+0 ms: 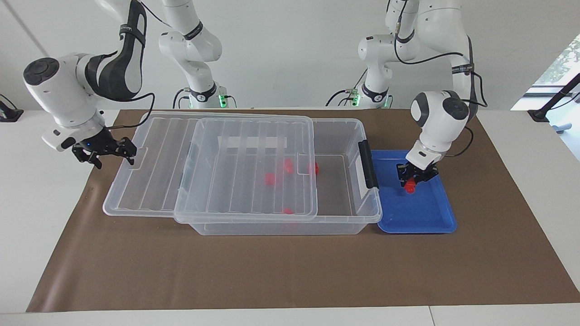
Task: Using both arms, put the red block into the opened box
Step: 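Pull the lid open with the right gripper while the left gripper grasps the block, then carry the red block over the open box with the left gripper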
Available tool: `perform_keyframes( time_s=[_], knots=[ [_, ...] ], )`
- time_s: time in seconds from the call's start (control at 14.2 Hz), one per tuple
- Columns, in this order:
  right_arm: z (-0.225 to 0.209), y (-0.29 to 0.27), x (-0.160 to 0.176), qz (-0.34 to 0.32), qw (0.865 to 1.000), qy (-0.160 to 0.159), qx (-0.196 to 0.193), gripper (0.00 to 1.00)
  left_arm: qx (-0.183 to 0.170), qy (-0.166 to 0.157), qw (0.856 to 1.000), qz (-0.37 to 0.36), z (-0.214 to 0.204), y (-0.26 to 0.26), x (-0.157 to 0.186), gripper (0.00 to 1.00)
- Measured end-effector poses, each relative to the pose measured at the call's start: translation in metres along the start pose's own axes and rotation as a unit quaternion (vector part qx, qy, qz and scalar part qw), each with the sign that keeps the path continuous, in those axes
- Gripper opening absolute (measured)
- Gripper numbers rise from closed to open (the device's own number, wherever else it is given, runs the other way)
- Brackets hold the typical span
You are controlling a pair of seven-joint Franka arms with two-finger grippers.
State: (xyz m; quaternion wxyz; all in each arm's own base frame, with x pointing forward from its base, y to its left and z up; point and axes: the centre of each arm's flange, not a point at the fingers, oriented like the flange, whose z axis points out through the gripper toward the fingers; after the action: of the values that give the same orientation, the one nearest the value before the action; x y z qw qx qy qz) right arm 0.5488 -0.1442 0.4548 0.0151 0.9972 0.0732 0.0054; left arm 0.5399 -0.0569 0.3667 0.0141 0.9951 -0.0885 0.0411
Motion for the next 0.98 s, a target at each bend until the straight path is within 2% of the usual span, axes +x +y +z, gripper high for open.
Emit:
perform_keyframes(
  time_s=[0.28, 0.49, 0.7, 0.98],
  knots=[
    [-0.001, 0.013, -0.005, -0.013, 1.000, 0.001, -0.001, 1.00, -0.001, 0.007, 1.000, -0.006, -0.089, 0.042, -0.001, 0.35],
    [-0.001, 0.031, -0.014, -0.022, 1.000, 0.000, -0.002, 1.00, -0.007, 0.011, 1.000, -0.022, -0.133, 0.096, 0.001, 0.35],
    [-0.001, 0.037, -0.016, -0.021, 1.000, 0.000, -0.002, 1.00, -0.015, 0.016, 0.999, -0.039, -0.142, 0.164, -0.006, 0.35],
    [-0.004, 0.036, -0.015, -0.022, 1.000, 0.002, -0.004, 1.00, -0.018, 0.015, 0.999, -0.032, -0.132, 0.236, -0.019, 0.35]
  ],
)
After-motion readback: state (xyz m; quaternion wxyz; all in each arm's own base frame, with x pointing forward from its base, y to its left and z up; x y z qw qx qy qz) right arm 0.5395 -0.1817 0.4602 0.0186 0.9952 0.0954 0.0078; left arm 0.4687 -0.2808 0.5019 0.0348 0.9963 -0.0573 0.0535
